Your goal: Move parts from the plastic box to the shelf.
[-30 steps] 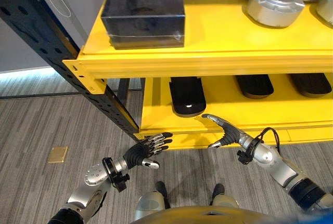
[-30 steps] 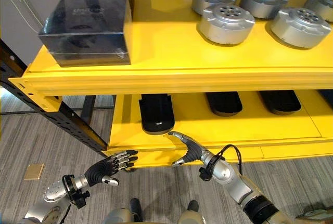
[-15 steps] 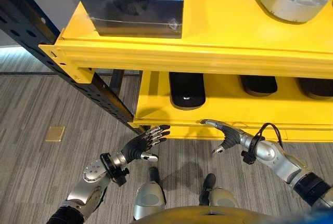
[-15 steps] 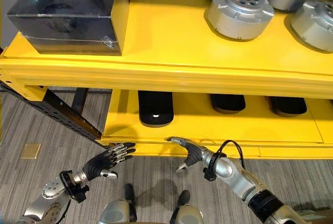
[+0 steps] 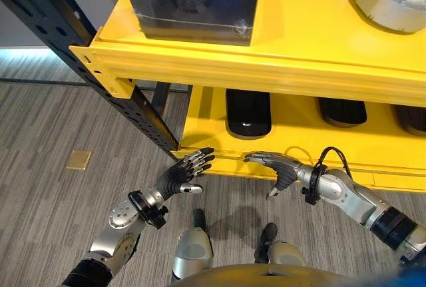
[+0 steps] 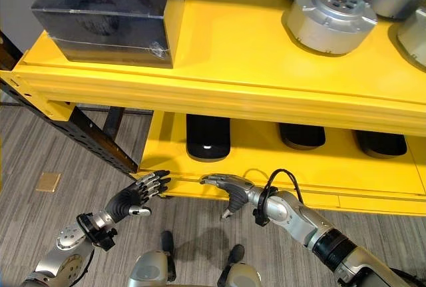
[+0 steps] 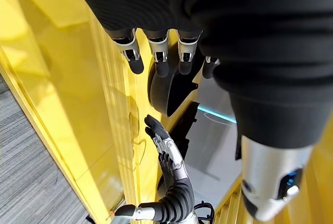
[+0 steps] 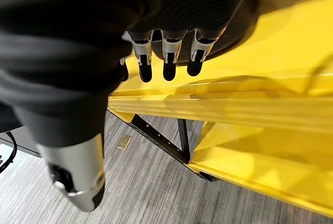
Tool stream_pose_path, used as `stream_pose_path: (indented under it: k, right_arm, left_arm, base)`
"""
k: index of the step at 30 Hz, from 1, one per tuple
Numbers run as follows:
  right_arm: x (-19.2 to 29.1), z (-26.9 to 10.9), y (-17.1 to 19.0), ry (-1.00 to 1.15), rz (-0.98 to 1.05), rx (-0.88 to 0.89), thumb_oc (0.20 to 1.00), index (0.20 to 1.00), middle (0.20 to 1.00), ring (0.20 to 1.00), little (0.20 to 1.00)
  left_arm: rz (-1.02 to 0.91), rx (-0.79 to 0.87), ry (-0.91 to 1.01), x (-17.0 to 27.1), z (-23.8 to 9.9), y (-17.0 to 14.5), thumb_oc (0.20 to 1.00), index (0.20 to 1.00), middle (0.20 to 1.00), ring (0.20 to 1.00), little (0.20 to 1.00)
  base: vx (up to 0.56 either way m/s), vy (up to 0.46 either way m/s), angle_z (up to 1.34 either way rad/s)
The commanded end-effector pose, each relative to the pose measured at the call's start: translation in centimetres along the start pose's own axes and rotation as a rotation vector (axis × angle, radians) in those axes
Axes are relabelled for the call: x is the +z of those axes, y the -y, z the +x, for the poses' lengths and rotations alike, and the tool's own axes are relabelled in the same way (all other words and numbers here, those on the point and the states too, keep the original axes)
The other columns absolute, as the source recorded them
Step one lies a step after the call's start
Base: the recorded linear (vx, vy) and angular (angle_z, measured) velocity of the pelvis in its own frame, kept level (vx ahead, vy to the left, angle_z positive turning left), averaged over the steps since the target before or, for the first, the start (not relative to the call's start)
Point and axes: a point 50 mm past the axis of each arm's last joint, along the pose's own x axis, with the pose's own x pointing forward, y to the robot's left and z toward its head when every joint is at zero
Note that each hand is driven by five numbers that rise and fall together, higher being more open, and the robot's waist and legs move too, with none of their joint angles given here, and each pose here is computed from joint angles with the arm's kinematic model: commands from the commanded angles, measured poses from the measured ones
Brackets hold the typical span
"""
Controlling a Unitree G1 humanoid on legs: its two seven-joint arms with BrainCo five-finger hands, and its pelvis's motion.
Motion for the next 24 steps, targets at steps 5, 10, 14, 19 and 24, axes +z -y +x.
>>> stream_pose_path:
  k: [5, 10, 14, 19, 24]
  right_arm:
    - [1.5, 1.4, 1.5, 0.080, -0.118, -0.073, 1.000, 1.000, 1.000, 1.000, 1.000]
    - [1.5, 1.9, 1.8, 0.075, -0.139, -0.085, 1.000, 1.000, 1.000, 1.000, 1.000]
    - [1.4, 2.3, 1.6, 0.076, -0.153, -0.084, 1.000, 1.000, 1.000, 1.000, 1.000]
    - [1.2, 2.7, 1.5, 0.059, -0.155, -0.068, 1.000, 1.000, 1.000, 1.000, 1.000]
    - [0.7, 3.1, 1.3, 0.029, -0.165, -0.075, 1.000, 1.000, 1.000, 1.000, 1.000]
  left_arm:
    - [0.008, -0.002, 0.149, 2.1, 0.7, 0.8, 1.000, 1.000, 1.000, 1.000, 1.000]
    - [0.017, -0.011, 0.147, 2.1, 1.0, 0.9, 1.000, 1.000, 1.000, 1.000, 1.000]
    - [0.023, -0.019, 0.143, 2.0, 1.2, 1.0, 1.000, 1.000, 1.000, 1.000, 1.000]
    - [0.018, -0.024, 0.137, 2.0, 1.3, 1.0, 1.000, 1.000, 1.000, 1.000, 1.000]
    - [0.013, -0.034, 0.132, 1.7, 1.6, 1.2, 1.000, 1.000, 1.000, 1.000, 1.000]
  base:
    - [0.02, 0.007, 0.11]
    - [0.00, 0.001, 0.02]
    - [-0.03, 0.005, 0.00]
    - [0.04, 0.011, 0.00]
    - [0.01, 0.000, 0.00]
